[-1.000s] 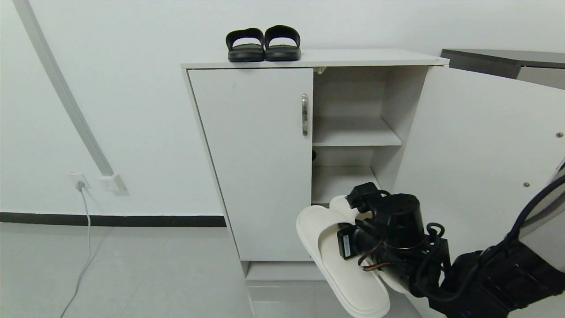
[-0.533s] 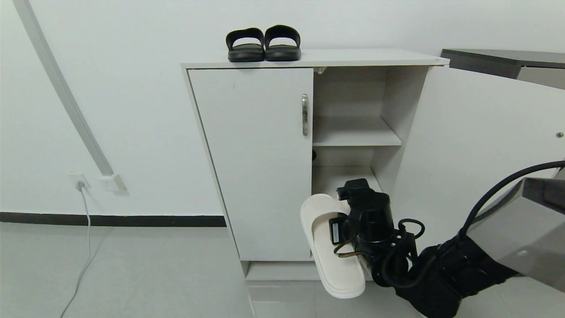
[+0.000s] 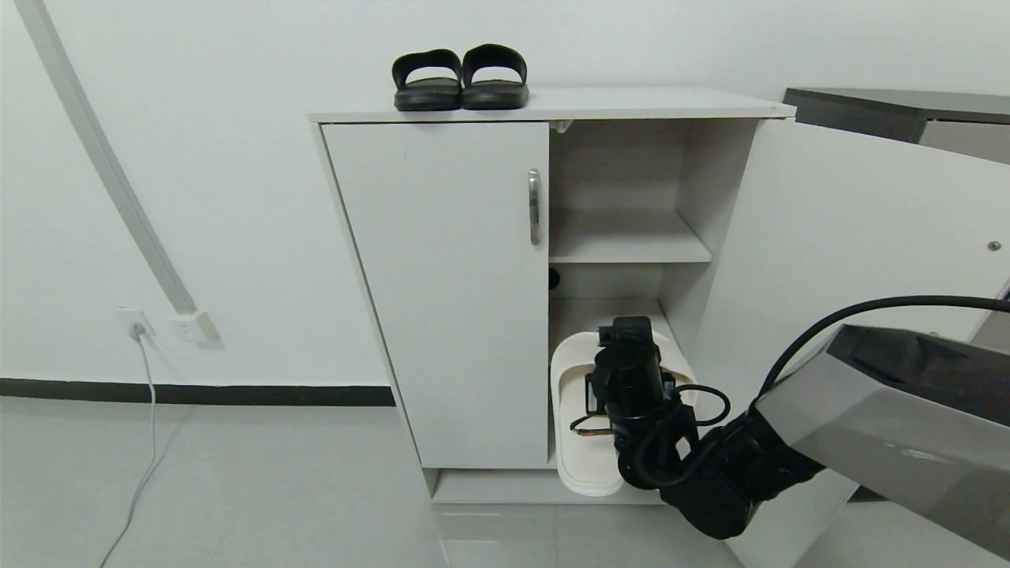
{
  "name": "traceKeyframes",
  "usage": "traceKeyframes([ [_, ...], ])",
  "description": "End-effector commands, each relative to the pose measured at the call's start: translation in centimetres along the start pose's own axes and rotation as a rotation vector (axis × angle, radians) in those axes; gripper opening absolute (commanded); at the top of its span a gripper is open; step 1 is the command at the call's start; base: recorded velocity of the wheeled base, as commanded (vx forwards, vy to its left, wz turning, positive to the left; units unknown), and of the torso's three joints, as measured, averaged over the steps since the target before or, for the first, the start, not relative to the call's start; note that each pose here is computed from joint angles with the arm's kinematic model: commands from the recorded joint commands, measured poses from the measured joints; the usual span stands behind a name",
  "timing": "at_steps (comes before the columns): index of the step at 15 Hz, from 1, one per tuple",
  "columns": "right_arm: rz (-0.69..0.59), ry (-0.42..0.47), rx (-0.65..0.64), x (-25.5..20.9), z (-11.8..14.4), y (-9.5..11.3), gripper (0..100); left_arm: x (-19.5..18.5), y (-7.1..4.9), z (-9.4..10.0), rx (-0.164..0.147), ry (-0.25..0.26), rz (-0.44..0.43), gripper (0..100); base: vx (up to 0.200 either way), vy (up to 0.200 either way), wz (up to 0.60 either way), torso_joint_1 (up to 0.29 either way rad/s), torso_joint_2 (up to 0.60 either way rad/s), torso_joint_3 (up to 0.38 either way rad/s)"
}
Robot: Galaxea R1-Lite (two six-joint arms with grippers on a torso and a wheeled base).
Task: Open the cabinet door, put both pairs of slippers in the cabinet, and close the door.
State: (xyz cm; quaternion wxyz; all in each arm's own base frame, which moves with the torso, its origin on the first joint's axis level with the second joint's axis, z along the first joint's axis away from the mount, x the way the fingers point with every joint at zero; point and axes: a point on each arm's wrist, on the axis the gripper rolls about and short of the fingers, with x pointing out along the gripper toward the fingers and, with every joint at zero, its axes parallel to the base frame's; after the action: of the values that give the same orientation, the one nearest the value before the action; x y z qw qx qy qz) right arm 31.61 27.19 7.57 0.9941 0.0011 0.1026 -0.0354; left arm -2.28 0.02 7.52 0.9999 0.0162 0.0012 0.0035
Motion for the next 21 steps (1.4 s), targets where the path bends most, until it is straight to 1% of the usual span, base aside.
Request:
traceKeyframes([
  [1, -0.008, 0.005, -0.002, 0.3, -0.3, -0.1, 0, 0.0, 0.0, 0.0, 0.0, 0.001, 0.001, 0, 0.0, -0.2, 0.0, 0.007, 0.0, -0.002],
  [3, -0.013, 0.013, -0.012, 0.5, -0.8, -0.1, 0, 0.0, 0.0, 0.0, -0.002, 0.001, 0.001, 0, 0.0, -0.2, 0.0, 0.005, 0.0, 0.005],
  [9, -0.026, 0.018, -0.017, 0.9, -1.2, -0.3, 0, 0.0, 0.0, 0.0, -0.002, 0.001, 0.001, 0, 0.0, 0.0, 0.0, 0.0, 0.0, 0.0],
  [14, 0.007, 0.024, -0.029, 0.4, -2.3, 0.7, 0, 0.0, 0.0, 0.0, -0.002, 0.001, 0.001, 0, 0.0, 0.0, 0.0, 0.0, 0.0, 0.0],
  [16, 0.008, 0.019, -0.026, 0.3, -2.3, 0.6, 0, 0.0, 0.0, 0.0, -0.002, 0.001, 0.001, 0, 0.0, 0.0, 0.0, 0.0, 0.0, 0.0],
  [19, 0.06, -0.007, -0.002, -0.5, -2.0, 1.2, 0, 0.0, 0.0, 0.0, -0.002, 0.001, 0.001, 0, 0.0, 0.0, 0.0, 0.0, 0.0, 0.0],
  [21, 0.104, -0.005, -0.001, -0.9, -2.2, 1.7, 0, 0.0, 0.0, 0.0, 0.0, 0.002, -0.001, 0, 0.0, 0.0, 0.0, 0.0, 0.0, 0.0],
])
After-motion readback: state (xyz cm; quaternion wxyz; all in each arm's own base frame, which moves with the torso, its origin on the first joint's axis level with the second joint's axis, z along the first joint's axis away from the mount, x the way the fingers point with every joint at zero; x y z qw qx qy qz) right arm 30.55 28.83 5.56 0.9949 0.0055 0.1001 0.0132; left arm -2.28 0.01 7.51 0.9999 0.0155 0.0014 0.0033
